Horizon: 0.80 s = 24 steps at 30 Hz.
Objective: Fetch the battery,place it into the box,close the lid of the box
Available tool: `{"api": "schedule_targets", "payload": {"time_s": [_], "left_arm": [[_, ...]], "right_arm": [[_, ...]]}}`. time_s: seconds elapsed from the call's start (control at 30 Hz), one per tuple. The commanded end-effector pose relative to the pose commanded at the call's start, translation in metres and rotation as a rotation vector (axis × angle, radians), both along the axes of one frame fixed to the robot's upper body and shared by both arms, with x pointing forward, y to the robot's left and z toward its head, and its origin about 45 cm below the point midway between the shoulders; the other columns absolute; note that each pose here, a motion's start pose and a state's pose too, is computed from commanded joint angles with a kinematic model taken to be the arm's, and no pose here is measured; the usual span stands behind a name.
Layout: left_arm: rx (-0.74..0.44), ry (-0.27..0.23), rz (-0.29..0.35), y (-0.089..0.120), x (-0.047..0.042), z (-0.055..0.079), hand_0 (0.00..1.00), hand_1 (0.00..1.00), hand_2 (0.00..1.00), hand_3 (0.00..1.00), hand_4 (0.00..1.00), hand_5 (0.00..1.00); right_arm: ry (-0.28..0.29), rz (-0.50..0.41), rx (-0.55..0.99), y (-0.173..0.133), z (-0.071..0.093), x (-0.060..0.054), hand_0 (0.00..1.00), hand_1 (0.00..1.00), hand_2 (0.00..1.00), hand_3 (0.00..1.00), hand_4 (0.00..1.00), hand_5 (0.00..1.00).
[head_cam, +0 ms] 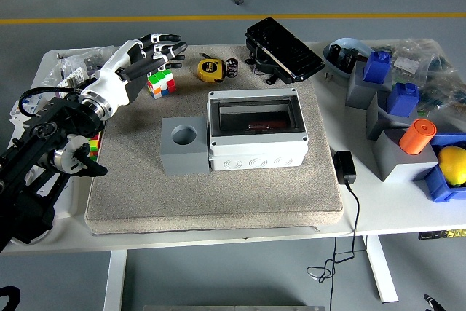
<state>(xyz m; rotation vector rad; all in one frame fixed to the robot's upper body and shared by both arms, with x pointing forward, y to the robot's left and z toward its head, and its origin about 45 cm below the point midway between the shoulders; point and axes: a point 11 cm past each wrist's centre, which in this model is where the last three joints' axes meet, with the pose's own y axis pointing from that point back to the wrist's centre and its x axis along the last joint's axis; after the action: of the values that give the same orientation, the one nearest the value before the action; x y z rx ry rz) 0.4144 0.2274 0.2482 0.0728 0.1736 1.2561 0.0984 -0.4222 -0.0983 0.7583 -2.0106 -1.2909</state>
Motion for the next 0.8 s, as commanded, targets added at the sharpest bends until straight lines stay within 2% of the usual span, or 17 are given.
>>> {"api": "schedule_targets", "payload": {"time_s": [0.8], "left_arm": [[-0.01,0.006,0.015,0.0043,-0.001,-0.0002,0.637,0.634,0.599,0.604,0.966,0.318]], "right_arm": [[-0.006,-0.023,0.006,-0.0014,-0.0004,-0.0033,0.66,0.64,0.643,0.537,0.882,0.438]]}}
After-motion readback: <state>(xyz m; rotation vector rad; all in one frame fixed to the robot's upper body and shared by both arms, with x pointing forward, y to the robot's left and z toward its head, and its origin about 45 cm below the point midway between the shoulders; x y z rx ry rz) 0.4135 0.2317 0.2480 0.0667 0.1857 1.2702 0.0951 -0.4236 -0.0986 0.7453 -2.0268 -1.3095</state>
